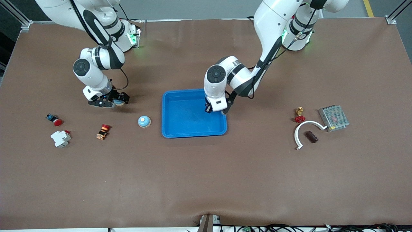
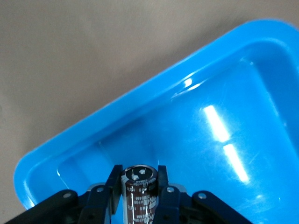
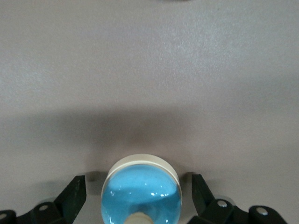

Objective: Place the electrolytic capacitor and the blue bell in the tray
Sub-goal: 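Place the capacitor in the tray while the right gripper lifts the bell, then reach the left gripper to capacitor two while the right gripper carries the bell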

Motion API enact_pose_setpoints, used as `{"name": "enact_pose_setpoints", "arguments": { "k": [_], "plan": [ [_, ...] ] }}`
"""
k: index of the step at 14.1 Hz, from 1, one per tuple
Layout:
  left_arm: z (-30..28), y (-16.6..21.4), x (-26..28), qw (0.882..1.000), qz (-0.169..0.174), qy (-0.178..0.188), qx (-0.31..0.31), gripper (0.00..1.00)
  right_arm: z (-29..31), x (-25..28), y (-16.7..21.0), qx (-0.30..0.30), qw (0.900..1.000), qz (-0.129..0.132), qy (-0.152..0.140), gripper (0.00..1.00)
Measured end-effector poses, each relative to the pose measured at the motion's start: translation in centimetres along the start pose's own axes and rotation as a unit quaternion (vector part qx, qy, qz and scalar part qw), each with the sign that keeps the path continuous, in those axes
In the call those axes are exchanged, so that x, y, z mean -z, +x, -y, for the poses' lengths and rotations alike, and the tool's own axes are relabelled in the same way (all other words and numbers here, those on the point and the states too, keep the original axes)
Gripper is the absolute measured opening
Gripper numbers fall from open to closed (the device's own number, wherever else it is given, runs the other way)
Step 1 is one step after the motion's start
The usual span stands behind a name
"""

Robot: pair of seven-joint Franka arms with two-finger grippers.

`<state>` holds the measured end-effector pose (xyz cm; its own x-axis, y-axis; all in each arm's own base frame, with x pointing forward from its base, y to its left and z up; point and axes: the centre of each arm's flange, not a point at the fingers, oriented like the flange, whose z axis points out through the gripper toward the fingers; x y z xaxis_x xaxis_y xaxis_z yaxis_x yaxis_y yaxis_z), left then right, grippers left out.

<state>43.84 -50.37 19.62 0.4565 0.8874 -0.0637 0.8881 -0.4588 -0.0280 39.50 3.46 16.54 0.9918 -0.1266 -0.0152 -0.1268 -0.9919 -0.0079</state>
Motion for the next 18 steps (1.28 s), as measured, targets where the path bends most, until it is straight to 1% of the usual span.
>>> {"name": "enact_pose_setpoints", "arguments": {
  "k": [1, 2, 4, 5, 7, 8, 10, 13, 14, 16, 18],
  "plan": [
    [0.0, -0.3, 0.0, 1.0, 0.0, -0.001, 0.003, 0.39, 0.0, -0.1, -0.1, 0.0, 1.0, 0.001, 0.0, 1.0],
    [-0.1, -0.5, 0.2, 1.0, 0.001, -0.003, 0.004, 0.48, 0.0, -0.1, -0.1, 0.0, 1.0, 0.001, 0.0, 0.93],
    [-0.6, -0.4, 0.7, 1.0, 0.002, -0.009, 0.005, 0.67, -0.1, 0.1, 0.0, -0.001, 1.0, -0.001, 0.0, 0.71],
    [-0.9, -0.2, 1.1, 1.0, 0.001, -0.014, 0.005, 0.78, -0.1, 0.3, 0.0, -0.001, 1.0, -0.002, 0.001, 0.68],
    [-1.9, 1.1, 2.7, 1.0, -0.013, -0.026, 0.004, 0.96, 0.0, 0.5, 0.1, -0.001, 1.0, -0.004, 0.001, 0.68],
    [-2.6, 2.4, 4.1, 0.999, -0.022, -0.029, 0.006, 1.0, 0.0, 0.7, 0.2, -0.001, 1.0, -0.006, 0.002, 0.68],
    [-4.1, 6.1, 8.4, 0.999, -0.033, -0.03, 0.002, 1.0, 0.3, 2.0, 0.7, 0.0, 1.0, -0.001, 0.002, 0.68],
    [-5.4, 13.7, 14.2, 0.998, -0.045, -0.025, -0.019, 1.0, 1.1, 6.2, 2.3, -0.019, 0.999, 0.035, 0.0, 0.68],
    [-5.5, 16.6, 15.5, 0.998, -0.047, -0.023, -0.028, 1.0, 1.7, 7.8, 2.8, -0.032, 0.999, 0.04, 0.0, 0.68],
    [-5.3, 22.5, 16.9, 0.998, -0.051, -0.01, -0.042, 1.0, 4.3, 10.3, 3.2, -0.066, 0.997, 0.029, 0.001, 0.68],
    [-4.9, 28.3, 17.3, 0.997, -0.052, 0.001, -0.049, 1.0, 8.8, 11.7, 3.0, -0.103, 0.995, 0.012, 0.005, 0.68]
  ]
}}
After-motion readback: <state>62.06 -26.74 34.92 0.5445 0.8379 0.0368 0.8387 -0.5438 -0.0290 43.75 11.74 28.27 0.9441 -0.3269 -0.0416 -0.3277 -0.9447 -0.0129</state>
